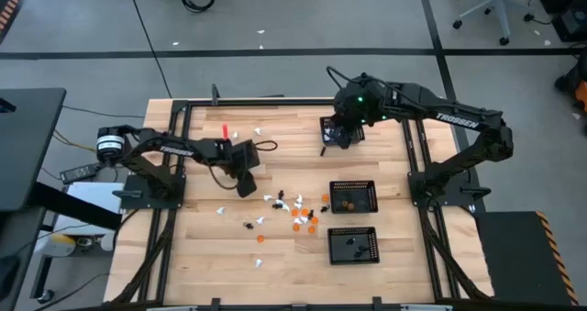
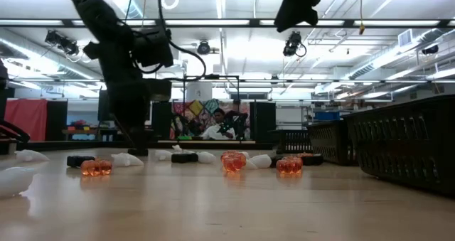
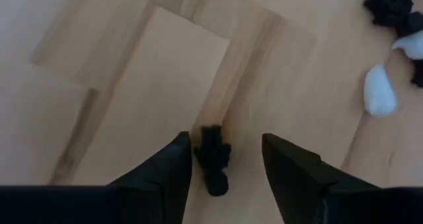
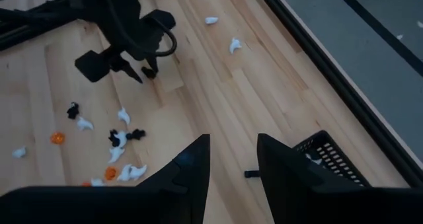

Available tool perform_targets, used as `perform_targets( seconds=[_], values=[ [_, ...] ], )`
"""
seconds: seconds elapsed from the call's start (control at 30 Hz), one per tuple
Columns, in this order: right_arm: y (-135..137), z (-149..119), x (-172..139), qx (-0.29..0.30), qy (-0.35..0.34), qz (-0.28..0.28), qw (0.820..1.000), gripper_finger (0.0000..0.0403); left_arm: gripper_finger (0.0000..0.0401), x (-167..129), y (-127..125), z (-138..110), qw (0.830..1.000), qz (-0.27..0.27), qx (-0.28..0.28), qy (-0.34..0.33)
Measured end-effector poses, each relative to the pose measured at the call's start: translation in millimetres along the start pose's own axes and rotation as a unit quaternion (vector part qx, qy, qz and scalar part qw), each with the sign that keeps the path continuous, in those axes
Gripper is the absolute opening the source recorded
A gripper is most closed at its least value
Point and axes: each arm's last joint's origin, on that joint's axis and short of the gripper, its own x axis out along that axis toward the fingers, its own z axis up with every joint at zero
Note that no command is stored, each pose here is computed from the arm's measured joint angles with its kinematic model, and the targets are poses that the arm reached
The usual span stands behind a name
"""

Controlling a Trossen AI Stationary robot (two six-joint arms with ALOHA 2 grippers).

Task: Sort Halloween decoration
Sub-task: Put the black skeleton toy into the bottom black bin

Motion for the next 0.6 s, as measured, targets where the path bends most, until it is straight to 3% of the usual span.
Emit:
perform_targets(
  seconds=[0.2,0.47,0.6],
  values=[
    [5,-1,0,0.006,0.000,0.004,1.000,0.0130,0.0152,11,-2,-22,1.000,0.019,-0.002,-0.018],
    [5,-1,0,0.010,0.001,0.003,1.000,0.0130,0.0022,14,-11,-25,0.998,0.037,0.028,-0.036],
    [5,-1,0,0.007,0.001,0.003,1.000,0.0130,0.0013,12,-12,-24,0.998,0.035,0.013,-0.046]
  ],
)
